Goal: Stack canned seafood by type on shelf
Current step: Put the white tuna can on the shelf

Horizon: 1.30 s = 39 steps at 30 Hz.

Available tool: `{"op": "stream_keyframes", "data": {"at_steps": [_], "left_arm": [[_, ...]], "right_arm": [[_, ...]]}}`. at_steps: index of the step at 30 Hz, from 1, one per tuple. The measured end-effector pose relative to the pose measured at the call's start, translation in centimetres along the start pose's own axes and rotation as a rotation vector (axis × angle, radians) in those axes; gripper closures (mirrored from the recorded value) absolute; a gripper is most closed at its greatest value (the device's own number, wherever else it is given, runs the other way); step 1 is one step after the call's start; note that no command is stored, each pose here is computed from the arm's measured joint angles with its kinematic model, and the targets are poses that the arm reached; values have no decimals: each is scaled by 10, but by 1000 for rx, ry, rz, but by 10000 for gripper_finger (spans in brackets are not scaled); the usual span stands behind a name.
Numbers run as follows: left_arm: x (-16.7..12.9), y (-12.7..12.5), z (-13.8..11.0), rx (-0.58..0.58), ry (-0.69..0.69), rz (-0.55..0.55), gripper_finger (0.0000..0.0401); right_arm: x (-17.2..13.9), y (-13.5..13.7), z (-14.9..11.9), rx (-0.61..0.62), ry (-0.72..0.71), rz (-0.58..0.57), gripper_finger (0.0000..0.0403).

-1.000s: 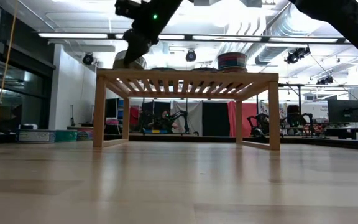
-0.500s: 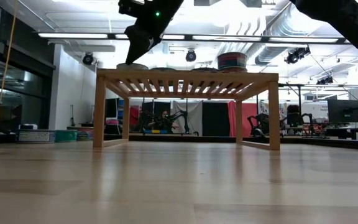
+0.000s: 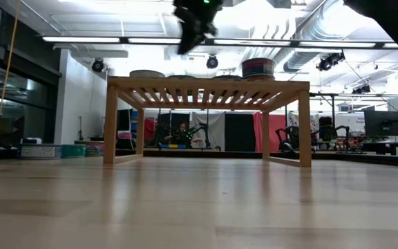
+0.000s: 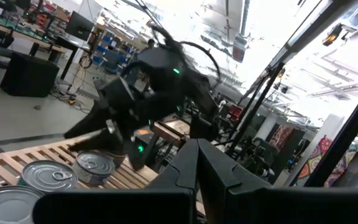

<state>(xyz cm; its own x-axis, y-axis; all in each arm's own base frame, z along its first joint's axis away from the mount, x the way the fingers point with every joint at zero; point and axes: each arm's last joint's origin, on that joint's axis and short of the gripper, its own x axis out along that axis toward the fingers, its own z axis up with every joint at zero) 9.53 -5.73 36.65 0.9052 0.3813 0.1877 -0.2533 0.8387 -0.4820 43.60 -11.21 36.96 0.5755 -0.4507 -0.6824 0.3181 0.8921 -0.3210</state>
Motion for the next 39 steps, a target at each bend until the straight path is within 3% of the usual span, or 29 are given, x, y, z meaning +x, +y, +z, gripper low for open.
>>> {"op": "stream_keyframes", "data": {"at_steps": [2,4,9,12,16,21,29,33,39], "left_arm": [[0,0,0,2,0,1,401],[0,0,0,3,0,1,401],[1,0,0,-1,-3,6,401],[3,2,1,-21,-18,32,401],[10,4,-1,-36,-42,83,401],[21,4,-8,-83,-61,109,401],[49,18,-36,-126,-19,279,401],[59,32,-24,-161,129,322,401],[89,52,-20,-58,550,441,401]], "right_arm": [[-5,-18,-10,46,72,55,360],[-9,-31,-19,63,138,81,389],[-29,-54,-33,111,230,87,398],[-33,-62,-39,149,265,152,398],[-30,-62,-44,178,298,285,402],[-16,-54,-49,122,376,273,402],[-14,-39,-29,107,198,277,403],[-29,-39,-23,93,146,288,403],[-77,-49,-20,98,54,322,403]]}}
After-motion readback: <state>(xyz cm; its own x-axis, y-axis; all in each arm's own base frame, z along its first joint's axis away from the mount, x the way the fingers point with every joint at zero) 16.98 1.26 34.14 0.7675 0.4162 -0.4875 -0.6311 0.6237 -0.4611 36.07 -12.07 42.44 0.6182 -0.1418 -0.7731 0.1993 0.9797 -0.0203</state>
